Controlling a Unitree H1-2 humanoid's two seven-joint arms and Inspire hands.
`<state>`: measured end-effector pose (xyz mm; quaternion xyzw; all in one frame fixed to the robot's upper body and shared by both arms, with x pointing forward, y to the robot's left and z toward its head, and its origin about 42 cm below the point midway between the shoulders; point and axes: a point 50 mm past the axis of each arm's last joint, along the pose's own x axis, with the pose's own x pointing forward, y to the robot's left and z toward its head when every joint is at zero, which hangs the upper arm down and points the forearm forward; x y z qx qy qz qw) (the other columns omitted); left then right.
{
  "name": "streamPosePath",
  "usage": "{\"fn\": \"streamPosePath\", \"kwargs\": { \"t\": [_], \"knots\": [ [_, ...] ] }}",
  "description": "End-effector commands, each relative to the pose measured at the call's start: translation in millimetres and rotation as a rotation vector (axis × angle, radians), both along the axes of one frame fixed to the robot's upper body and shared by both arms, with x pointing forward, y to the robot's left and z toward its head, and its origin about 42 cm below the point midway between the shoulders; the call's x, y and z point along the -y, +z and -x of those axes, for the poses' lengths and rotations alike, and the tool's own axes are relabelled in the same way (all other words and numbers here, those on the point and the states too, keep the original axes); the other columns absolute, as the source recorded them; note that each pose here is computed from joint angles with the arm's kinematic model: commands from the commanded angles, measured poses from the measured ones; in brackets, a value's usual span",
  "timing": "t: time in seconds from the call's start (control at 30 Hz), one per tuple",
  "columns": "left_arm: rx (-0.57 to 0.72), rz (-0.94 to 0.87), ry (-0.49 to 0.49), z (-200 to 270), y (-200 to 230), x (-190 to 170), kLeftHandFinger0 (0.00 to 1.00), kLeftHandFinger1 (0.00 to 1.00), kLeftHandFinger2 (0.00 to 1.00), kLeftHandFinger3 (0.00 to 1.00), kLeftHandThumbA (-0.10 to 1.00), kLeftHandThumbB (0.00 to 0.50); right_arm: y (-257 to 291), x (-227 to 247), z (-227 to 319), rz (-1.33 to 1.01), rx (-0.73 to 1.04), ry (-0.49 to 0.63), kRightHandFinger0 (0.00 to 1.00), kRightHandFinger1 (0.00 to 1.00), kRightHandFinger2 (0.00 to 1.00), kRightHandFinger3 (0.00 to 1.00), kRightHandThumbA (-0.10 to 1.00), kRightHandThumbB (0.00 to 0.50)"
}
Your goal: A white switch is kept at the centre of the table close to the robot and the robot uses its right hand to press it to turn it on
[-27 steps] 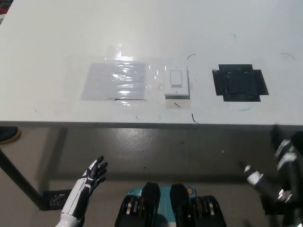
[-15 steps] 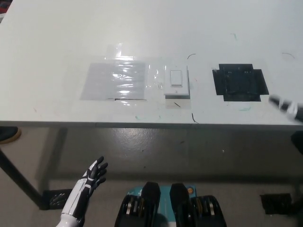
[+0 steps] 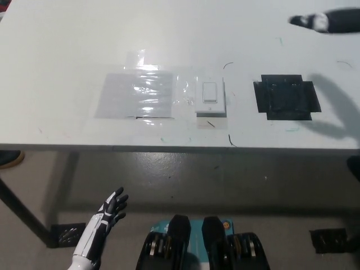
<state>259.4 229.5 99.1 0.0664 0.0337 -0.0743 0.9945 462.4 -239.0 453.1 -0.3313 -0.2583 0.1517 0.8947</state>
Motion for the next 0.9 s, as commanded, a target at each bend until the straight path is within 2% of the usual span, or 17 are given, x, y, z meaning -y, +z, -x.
{"fn": "streamPosePath", "kwargs": {
  "t": [0.0, 0.17, 0.2, 0.23, 0.37, 0.43, 0.5, 0.57, 0.6, 0.77, 0.83, 0.87],
  "knots": [
    [0.087, 0.024, -0.051, -4.2, 16.3, -2.1, 1.0, 1.0, 1.0, 1.0, 1.0, 0.048, 106.2, -51.8, -22.1, 0.358, -0.255, 0.176, 1.0, 1.0, 1.0, 1.0, 1.0, 0.253],
    [0.086, 0.019, -0.049, -4.8, 13.9, -1.3, 1.0, 1.0, 1.0, 1.0, 1.0, 0.065, 92.1, -95.1, -39.0, 0.485, -0.338, 0.182, 1.0, 1.0, 1.0, 1.0, 1.0, 0.266],
    [0.088, 0.017, -0.05, -5.4, 14.2, -0.8, 1.0, 1.0, 1.0, 1.0, 1.0, 0.082, 88.1, -106.0, -39.4, 0.514, -0.341, 0.186, 1.0, 1.0, 1.0, 1.0, 1.0, 0.237],
    [0.087, 0.024, -0.051, -5.1, 13.6, -0.7, 1.0, 1.0, 1.0, 1.0, 1.0, 0.078, 83.3, -115.9, -40.1, 0.542, -0.327, 0.187, 1.0, 1.0, 1.0, 1.0, 1.0, 0.238],
    [0.085, 0.022, -0.051, -5.0, 13.3, -2.4, 1.0, 1.0, 1.0, 1.0, 1.0, 0.075, 71.0, -138.7, -48.8, 0.656, -0.343, 0.141, 1.0, 1.0, 1.0, 1.0, 1.0, 0.317],
    [0.093, 0.024, -0.052, -7.8, 15.3, -3.2, 1.0, 1.0, 1.0, 1.0, 1.0, 0.078, 68.2, -148.1, -52.1, 0.722, -0.351, 0.122, 1.0, 1.0, 1.0, 1.0, 1.0, 0.333],
    [0.102, 0.02, -0.055, -10.2, 16.8, -3.0, 1.0, 1.0, 1.0, 1.0, 1.0, 0.078, 61.6, -157.5, -56.3, 0.757, -0.356, 0.13, 1.0, 1.0, 1.0, 1.0, 1.0, 0.331],
    [0.095, 0.013, -0.052, -9.3, 17.1, -1.7, 1.0, 1.0, 1.0, 1.0, 1.0, 0.095, 53.0, -165.0, -60.3, 0.813, -0.344, 0.156, 1.0, 1.0, 1.0, 1.0, 1.0, 0.301],
    [0.086, 0.011, -0.051, -8.5, 17.7, -1.4, 1.0, 1.0, 1.0, 1.0, 1.0, 0.1, 47.4, -167.6, -62.0, 0.824, -0.356, 0.163, 1.0, 1.0, 1.0, 1.0, 1.0, 0.308],
    [0.098, 0.012, -0.041, -7.0, 19.9, -0.6, 1.0, 1.0, 1.0, 1.0, 1.0, 0.077, 21.3, -176.9, -66.6, 0.79, -0.444, 0.141, 1.0, 1.0, 1.0, 1.0, 1.0, 0.262],
    [0.104, 0.004, -0.045, -7.2, 20.2, -1.5, 1.0, 1.0, 1.0, 1.0, 1.0, 0.07, 10.9, -174.7, -71.0, 0.809, -0.414, 0.173, 1.0, 1.0, 1.0, 1.0, 1.0, 0.261],
    [0.102, 0.008, -0.045, -7.0, 20.2, -1.5, 1.0, 1.0, 1.0, 1.0, 1.0, 0.071, 6.4, -173.1, -73.6, 0.81, -0.408, 0.176, 1.0, 1.0, 1.0, 1.0, 1.0, 0.276]
  ]
}}
